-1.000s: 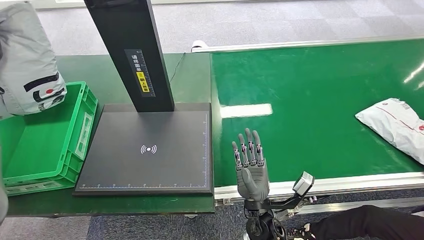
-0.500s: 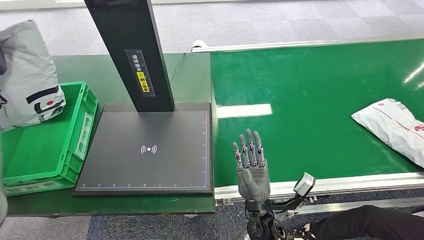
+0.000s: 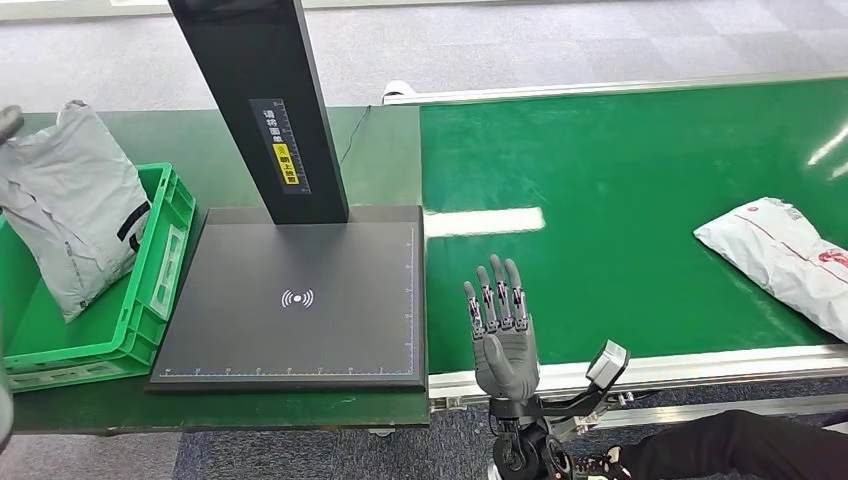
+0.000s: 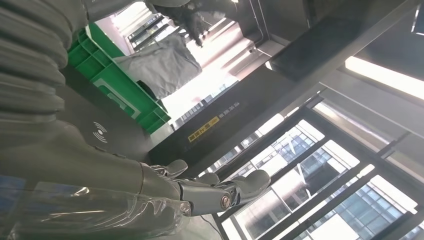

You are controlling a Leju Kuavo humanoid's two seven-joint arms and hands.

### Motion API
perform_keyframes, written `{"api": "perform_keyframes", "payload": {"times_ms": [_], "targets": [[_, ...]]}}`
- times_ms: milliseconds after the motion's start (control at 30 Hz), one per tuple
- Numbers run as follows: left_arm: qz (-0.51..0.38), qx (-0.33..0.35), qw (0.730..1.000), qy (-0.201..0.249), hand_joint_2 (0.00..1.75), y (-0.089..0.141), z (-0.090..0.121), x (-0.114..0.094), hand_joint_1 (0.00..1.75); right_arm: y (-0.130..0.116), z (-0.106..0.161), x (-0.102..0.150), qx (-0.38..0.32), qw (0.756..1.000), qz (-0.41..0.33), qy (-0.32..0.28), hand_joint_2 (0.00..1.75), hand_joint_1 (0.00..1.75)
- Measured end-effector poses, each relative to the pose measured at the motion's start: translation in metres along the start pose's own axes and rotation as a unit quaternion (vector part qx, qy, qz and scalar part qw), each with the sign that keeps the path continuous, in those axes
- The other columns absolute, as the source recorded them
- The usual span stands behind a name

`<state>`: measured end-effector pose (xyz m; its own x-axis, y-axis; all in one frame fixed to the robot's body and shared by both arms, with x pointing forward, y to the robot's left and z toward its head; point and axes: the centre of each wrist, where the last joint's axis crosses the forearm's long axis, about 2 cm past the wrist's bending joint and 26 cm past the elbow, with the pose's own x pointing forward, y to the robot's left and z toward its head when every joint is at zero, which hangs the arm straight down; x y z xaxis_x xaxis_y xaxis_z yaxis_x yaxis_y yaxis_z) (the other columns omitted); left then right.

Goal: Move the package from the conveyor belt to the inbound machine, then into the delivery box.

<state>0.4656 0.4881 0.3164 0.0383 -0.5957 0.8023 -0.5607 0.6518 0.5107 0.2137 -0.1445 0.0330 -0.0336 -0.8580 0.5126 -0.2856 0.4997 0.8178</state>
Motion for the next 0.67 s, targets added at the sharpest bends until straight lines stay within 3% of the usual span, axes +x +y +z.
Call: {"api": "perform_keyframes", "payload": {"times_ms": [167,300,400,500,600,667], "targets": [[0.129,0.102,0.983,-0.083,1.75,0.018,0.001,-0.005,0.0,0.001,-0.003,0.0,-0.006,1.0,0.0,-0.002,1.75,0.0],[0.213,0.142,0.958,-0.129,1.75,0.014,0.031,-0.032,0.0,0.001,-0.004,0.0,-0.013,1.0,-0.001,-0.005,1.75,0.0],[0.274,0.172,0.928,-0.187,1.75,-0.008,0.087,-0.051,0.0,0.001,-0.003,0.0,-0.018,1.0,0.0,-0.007,1.75,0.0],[0.306,0.173,0.908,-0.227,1.75,-0.033,0.165,-0.058,0.0,0.002,-0.003,0.001,-0.022,1.0,0.001,-0.009,1.75,0.0],[0.357,0.144,0.888,-0.25,1.75,-0.044,0.24,-0.042,0.0,0.001,-0.001,0.002,-0.031,0.999,0.008,-0.011,1.75,0.0],[0.387,0.126,0.876,-0.258,1.75,-0.046,0.272,-0.031,0.0,0.001,-0.001,0.003,-0.036,0.999,0.013,-0.013,1.75,0.0]]}}
